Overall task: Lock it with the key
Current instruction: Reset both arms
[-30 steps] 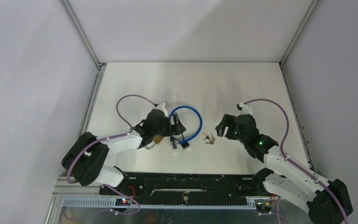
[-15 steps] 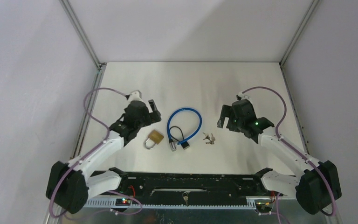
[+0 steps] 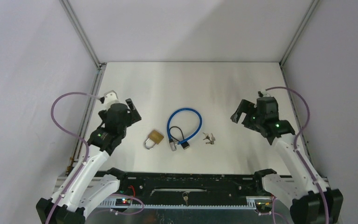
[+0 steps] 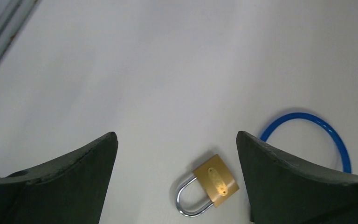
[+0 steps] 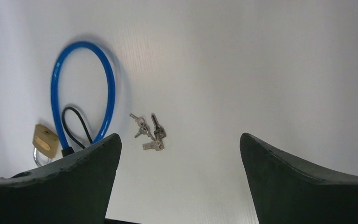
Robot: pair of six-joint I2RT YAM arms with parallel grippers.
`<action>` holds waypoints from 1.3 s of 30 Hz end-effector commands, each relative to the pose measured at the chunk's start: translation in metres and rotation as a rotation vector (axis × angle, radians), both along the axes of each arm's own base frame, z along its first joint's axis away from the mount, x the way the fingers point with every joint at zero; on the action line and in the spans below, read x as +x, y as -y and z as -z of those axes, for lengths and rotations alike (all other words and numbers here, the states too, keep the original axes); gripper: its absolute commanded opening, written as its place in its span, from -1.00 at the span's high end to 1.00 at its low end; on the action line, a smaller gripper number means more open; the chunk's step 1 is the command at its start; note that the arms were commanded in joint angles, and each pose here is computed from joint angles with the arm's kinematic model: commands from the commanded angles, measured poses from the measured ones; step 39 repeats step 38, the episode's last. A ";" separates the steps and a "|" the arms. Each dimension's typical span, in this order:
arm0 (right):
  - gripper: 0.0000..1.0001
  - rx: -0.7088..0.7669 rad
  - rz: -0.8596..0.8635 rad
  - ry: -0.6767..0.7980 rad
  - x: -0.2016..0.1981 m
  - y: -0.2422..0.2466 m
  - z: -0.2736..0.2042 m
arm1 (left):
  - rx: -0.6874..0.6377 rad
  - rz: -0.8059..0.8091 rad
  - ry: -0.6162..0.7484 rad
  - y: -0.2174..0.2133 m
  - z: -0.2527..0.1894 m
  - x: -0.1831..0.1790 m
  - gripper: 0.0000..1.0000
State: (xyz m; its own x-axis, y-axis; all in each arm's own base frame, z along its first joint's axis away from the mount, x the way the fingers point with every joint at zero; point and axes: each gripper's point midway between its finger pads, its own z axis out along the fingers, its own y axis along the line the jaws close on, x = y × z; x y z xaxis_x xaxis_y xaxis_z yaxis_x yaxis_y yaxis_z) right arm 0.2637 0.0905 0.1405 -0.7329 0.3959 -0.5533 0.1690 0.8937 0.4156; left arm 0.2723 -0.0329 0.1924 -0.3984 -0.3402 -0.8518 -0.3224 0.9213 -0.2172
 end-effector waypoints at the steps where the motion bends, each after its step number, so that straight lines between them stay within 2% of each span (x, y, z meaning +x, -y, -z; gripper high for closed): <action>1: -0.99 -0.034 0.111 0.177 0.003 0.026 -0.049 | 0.063 -0.093 -0.002 -0.025 -0.013 -0.014 -0.99; 4: -0.99 -0.077 0.208 0.260 0.002 0.046 -0.065 | 0.055 -0.102 0.026 -0.028 -0.014 -0.020 -1.00; 9: -0.99 -0.076 0.261 0.337 -0.001 0.056 -0.078 | 0.066 -0.108 0.067 -0.035 -0.021 -0.027 -1.00; 16: -0.99 -0.068 0.276 0.336 -0.003 0.057 -0.078 | 0.106 -0.111 0.085 -0.042 -0.028 -0.033 -0.99; 25: -0.99 -0.085 0.277 0.329 -0.005 0.060 -0.076 | 0.095 -0.089 0.129 -0.041 -0.038 -0.034 -0.99; 39: -0.99 -0.105 0.283 0.304 -0.007 0.063 -0.070 | 0.087 -0.081 0.127 -0.038 -0.038 -0.032 -0.99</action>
